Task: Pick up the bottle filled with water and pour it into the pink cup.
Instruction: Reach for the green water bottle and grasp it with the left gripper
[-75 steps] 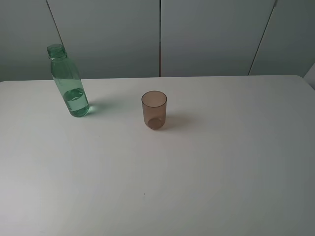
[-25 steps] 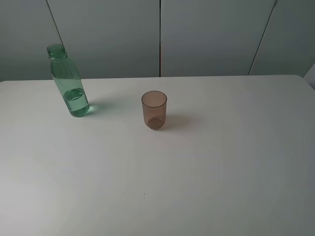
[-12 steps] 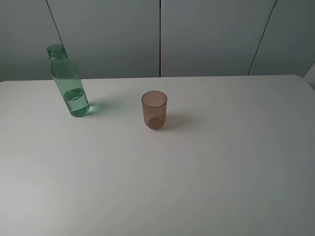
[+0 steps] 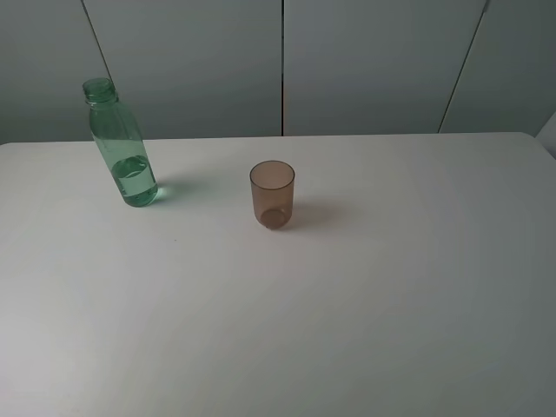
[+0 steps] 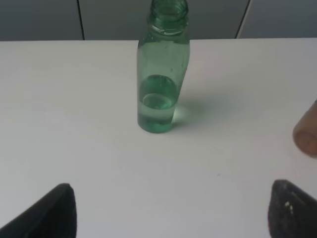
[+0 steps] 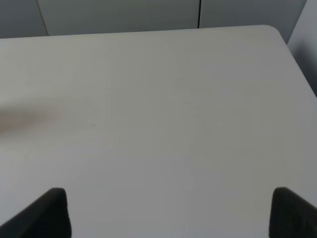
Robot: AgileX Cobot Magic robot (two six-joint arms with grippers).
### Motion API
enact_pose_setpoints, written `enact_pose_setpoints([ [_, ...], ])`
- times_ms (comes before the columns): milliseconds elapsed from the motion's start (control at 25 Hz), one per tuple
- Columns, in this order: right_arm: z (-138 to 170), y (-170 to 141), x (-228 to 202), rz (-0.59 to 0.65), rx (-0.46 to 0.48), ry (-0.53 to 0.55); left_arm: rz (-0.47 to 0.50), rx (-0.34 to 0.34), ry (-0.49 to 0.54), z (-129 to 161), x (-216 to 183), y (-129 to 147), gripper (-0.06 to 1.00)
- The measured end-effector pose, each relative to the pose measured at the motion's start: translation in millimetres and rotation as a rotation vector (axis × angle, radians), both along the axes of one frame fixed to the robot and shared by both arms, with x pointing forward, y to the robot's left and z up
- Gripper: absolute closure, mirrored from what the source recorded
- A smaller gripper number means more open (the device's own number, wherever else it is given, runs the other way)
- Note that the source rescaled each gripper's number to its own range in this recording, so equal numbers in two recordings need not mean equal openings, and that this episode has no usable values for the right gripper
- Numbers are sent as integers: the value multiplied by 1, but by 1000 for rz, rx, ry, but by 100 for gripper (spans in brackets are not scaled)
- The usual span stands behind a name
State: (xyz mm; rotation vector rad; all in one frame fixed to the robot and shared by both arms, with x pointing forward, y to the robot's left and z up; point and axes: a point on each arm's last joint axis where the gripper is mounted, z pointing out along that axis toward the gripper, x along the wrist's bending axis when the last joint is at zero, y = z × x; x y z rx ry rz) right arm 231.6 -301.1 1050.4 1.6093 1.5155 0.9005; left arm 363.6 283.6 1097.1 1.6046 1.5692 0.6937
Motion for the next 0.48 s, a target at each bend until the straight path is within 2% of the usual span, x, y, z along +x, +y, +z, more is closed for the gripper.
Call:
enact_pose_setpoints([
  [200, 0, 0, 0, 0, 0, 0, 15, 42, 26, -16, 35, 0, -6],
  [480, 0, 0, 0, 0, 0, 0, 10, 89, 169, -53, 71, -1, -6],
])
